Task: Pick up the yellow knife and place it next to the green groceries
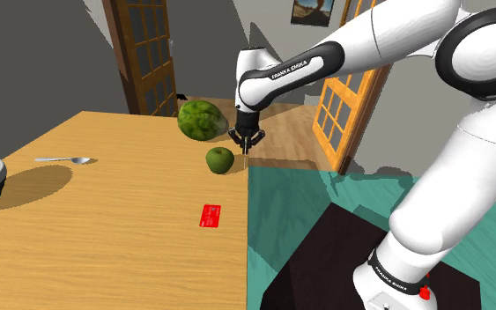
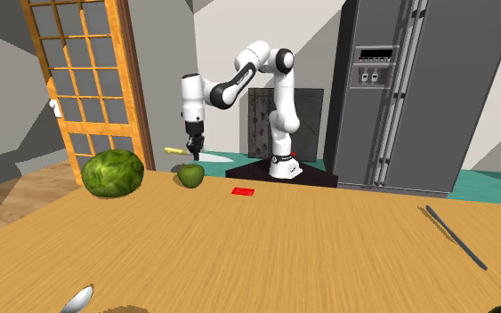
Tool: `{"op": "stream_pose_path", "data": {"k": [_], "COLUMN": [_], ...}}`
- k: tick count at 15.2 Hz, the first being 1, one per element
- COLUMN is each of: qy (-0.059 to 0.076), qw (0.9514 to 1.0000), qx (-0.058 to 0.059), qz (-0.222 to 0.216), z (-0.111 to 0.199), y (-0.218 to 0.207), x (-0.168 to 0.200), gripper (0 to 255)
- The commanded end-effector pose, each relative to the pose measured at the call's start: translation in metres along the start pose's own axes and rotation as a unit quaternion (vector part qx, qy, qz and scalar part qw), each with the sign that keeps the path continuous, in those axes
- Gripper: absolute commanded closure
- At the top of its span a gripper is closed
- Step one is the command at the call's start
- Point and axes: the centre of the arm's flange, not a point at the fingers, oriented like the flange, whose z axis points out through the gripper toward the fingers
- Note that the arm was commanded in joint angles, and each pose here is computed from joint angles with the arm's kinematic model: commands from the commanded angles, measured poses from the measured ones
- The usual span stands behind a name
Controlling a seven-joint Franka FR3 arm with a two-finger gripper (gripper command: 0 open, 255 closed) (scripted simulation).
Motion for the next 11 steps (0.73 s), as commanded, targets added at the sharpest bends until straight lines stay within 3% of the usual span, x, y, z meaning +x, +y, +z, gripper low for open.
{"op": "stream_pose_path", "data": {"k": [1, 11], "qy": [0.0, 0.0], "qw": [1.0, 1.0], "qx": [0.0, 0.0], "qz": [0.0, 0.0], "z": [0.011, 0.064], "y": [0.0, 0.0], "x": [-0.001, -0.002], "gripper": [255, 255]}}
